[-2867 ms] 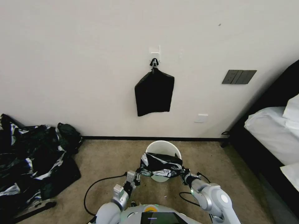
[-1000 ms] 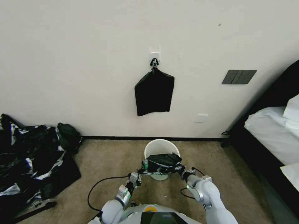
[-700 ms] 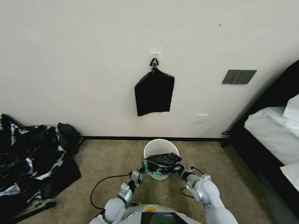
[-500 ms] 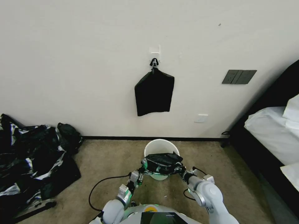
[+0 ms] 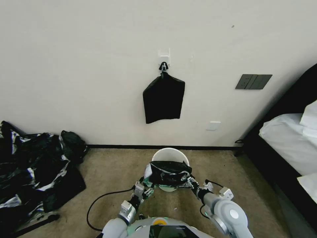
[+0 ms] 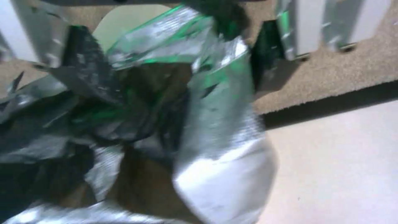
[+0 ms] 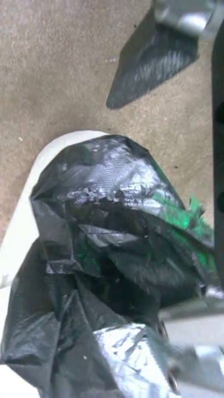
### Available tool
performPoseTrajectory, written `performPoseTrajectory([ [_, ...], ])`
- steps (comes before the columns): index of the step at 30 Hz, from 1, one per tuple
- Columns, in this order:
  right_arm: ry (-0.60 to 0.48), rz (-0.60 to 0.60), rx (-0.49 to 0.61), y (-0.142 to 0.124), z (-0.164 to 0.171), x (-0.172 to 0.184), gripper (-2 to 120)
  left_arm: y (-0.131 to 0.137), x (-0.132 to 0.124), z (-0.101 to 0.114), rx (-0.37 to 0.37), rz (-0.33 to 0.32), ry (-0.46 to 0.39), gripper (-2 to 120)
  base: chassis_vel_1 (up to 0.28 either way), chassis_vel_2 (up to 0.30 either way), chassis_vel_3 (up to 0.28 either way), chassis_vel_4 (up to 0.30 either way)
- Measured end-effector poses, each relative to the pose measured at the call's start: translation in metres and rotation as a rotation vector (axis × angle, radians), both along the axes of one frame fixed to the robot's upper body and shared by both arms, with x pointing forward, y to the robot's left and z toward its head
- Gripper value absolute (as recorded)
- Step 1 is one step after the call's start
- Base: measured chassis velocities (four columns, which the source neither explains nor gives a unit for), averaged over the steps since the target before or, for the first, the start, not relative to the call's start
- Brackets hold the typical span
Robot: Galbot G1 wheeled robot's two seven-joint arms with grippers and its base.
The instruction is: Place a trash bag onto the trash bin.
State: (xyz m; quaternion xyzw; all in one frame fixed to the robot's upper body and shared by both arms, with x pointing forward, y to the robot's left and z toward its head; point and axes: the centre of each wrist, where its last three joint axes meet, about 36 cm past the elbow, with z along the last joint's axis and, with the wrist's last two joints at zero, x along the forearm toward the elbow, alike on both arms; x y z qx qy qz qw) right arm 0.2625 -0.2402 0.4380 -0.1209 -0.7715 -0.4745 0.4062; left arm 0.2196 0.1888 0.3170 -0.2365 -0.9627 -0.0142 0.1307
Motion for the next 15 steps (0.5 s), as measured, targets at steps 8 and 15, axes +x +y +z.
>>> performPoseTrajectory([
  [8, -0.019, 0.03, -0.03, -0.006, 0.01, 0.0, 100, 0.001, 0.003, 0.01, 0.0, -0.015, -0.021, 99, 0.0, 0.0, 0.0, 0.0],
  [15, -0.029, 0.062, -0.061, -0.01, 0.019, -0.005, 100, 0.004, 0.004, 0.023, -0.005, -0.013, -0.022, 100, 0.0, 0.0, 0.0, 0.0],
])
